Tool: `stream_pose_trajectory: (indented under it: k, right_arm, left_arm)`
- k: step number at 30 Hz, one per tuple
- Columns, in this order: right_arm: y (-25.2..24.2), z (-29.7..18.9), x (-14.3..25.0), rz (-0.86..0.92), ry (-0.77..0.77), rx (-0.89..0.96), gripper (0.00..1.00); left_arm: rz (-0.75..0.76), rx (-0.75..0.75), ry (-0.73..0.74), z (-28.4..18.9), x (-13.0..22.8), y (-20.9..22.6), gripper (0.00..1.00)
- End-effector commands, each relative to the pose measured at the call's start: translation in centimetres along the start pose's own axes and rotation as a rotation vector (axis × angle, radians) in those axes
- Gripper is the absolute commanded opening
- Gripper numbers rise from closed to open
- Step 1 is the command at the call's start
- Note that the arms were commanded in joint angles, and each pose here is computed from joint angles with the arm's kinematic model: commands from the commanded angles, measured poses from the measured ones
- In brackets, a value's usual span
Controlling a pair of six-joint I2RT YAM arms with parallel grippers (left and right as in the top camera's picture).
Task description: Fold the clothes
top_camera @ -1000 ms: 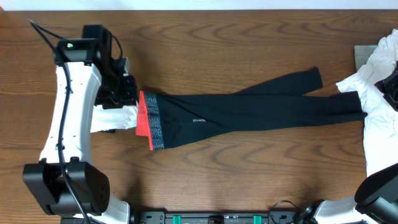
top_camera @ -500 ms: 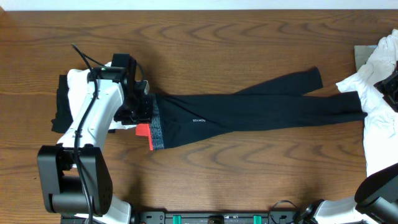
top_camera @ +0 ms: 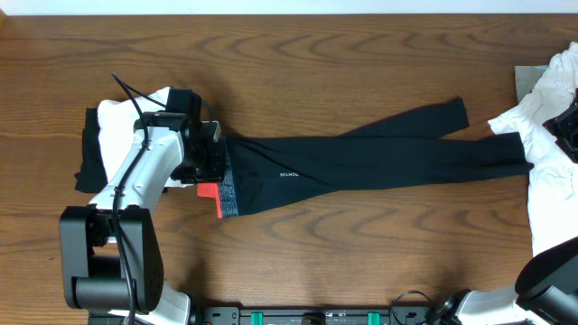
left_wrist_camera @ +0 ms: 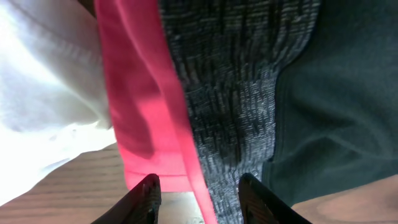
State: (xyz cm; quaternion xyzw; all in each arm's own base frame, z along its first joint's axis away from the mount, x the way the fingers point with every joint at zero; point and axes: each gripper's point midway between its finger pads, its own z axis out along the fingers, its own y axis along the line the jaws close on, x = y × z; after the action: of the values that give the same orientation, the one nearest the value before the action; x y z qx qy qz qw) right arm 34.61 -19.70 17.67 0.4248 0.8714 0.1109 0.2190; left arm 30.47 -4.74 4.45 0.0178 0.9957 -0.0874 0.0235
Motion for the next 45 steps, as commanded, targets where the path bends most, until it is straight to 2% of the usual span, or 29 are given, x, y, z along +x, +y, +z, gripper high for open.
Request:
stream_pose_trajectory:
  k: [1, 16, 21, 25, 30, 32, 34, 35, 37, 40, 45]
  right_arm:
    - [0.6, -0.6, -0.3, -0.021, -0.019, -0.009, 0.4]
    - [0.6, -0.6, -0.2, -0.02, -0.014, -0.008, 0.4]
    - [0.6, -0.6, -0.2, -0.019, -0.014, -0.007, 0.4]
    - [0.6, -0.6, -0.2, -0.019, -0.014, -0.008, 0.4]
    - [0.6, -0.6, -0.3, -0.02, -0.016, -0.008, 0.4]
    - [0.6, -0.6, -0.3, -0.02, -0.016, -0.008, 0.4]
    - [0.6, -0.6, -0.3, -0.02, -0.016, -0.008, 0.4]
    - [0.6, -0.6, -0.3, -0.02, -0.016, -0.008, 0.4]
    - [0.6, -0.6, -0.3, -0.02, -0.016, -0.008, 0.4]
    - [0.6, -0.6, -0.3, -0.02, -0.016, -0.008, 0.4]
    - [0.6, -0.6, -0.2, -0.019, -0.013, -0.007, 0.4]
  left_arm:
    - [0.037, 0.061, 0.012, 0.4, 0.2, -0.9, 0.43]
    - [0.05, 0.072, 0.018, 2.0, 1.0, -0.9, 0.42]
    - [0.052, 0.133, 0.007, 1.8, 0.8, -1.9, 0.14]
    - [0.056, 0.135, -0.01, 0.7, 0.3, -2.2, 0.09]
    - [0.07, 0.134, -0.068, -1.5, -0.7, -2.5, 0.09]
    - [0.072, 0.133, -0.073, -1.7, -0.7, -2.6, 0.1]
    - [0.069, 0.119, -0.063, -1.5, -0.5, -2.3, 0.17]
    - [0.067, 0.107, -0.056, -1.2, -0.4, -2.1, 0.29]
    - [0.064, 0.084, -0.045, -0.7, -0.2, -1.6, 0.38]
    - [0.061, 0.074, -0.031, 0.2, -0.2, -1.3, 0.43]
    - [0.059, 0.078, -0.021, 1.7, -0.8, -1.1, 0.43]
